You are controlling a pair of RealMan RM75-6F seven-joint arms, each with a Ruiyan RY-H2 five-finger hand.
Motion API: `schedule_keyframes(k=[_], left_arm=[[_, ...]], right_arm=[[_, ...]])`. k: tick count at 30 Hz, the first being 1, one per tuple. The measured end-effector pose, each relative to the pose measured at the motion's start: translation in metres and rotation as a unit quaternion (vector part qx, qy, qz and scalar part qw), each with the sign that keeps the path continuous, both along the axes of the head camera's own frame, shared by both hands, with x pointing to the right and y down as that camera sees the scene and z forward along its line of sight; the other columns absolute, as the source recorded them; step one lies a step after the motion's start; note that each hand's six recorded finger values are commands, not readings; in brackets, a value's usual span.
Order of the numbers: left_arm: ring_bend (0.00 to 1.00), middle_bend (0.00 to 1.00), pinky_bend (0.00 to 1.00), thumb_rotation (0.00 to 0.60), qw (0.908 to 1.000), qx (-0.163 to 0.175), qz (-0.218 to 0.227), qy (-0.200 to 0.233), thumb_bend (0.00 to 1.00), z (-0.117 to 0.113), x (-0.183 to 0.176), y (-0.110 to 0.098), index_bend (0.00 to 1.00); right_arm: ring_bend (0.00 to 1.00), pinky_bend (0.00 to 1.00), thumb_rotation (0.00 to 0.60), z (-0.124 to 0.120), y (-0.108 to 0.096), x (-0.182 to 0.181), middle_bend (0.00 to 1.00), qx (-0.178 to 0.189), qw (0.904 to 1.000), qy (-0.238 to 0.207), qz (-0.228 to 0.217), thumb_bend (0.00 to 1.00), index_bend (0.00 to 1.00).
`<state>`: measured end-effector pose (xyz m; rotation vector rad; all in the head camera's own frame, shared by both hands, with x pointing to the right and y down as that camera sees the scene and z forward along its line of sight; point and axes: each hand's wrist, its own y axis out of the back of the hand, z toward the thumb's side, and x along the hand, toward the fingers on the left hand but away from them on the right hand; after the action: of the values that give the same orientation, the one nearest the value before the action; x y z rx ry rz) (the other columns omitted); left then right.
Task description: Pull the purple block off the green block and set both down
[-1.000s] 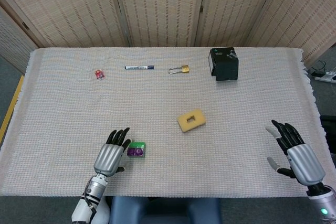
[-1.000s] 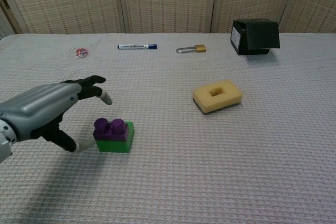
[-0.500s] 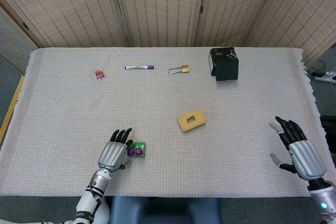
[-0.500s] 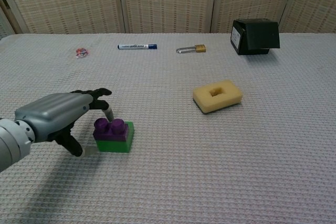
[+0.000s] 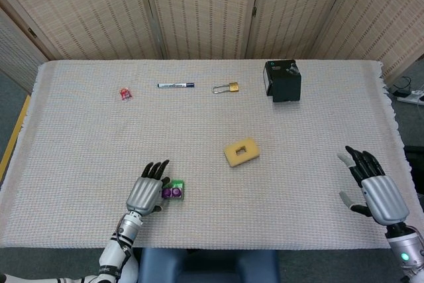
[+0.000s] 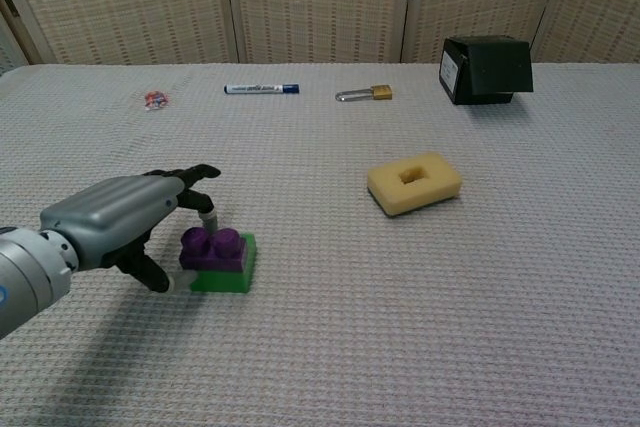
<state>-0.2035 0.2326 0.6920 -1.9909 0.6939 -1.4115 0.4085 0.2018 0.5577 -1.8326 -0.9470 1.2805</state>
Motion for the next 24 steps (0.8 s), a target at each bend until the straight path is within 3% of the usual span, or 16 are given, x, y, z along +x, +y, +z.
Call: schedule_keyframes(k=[8, 14, 17, 24], left_arm=[[0.00, 0.01, 0.00, 0.600, 0.9999, 0.006, -0.002, 0.013, 0.42, 0.001, 0.001, 0.003, 0.53], [0.00, 0.11, 0.00, 0.600, 0.9991, 0.005, -0.016, 0.040, 0.62, 0.002, 0.004, 0.004, 0.68], [0.00, 0.17, 0.00, 0.600, 0.9967, 0.003, -0.040, 0.070, 0.69, 0.001, 0.004, 0.003, 0.76], [0.00, 0.17, 0.00, 0.600, 0.9802, 0.005, -0.107, 0.167, 0.76, -0.008, -0.001, 0.000, 0.78]], right_arm=[[0.00, 0.00, 0.600, -0.001, 0.000, 0.001, 0.00, -0.001, 1.0000, -0.002, 0.002, 0.39, 0.00], [0.00, 0.00, 0.600, -0.002, 0.000, 0.002, 0.00, 0.001, 1.0000, -0.005, 0.002, 0.39, 0.00], [0.00, 0.00, 0.600, -0.001, 0.000, 0.001, 0.00, 0.002, 1.0000, -0.006, 0.002, 0.39, 0.00], [0.00, 0.00, 0.600, 0.015, -0.005, -0.011, 0.00, -0.024, 0.9990, -0.035, -0.012, 0.39, 0.00]])
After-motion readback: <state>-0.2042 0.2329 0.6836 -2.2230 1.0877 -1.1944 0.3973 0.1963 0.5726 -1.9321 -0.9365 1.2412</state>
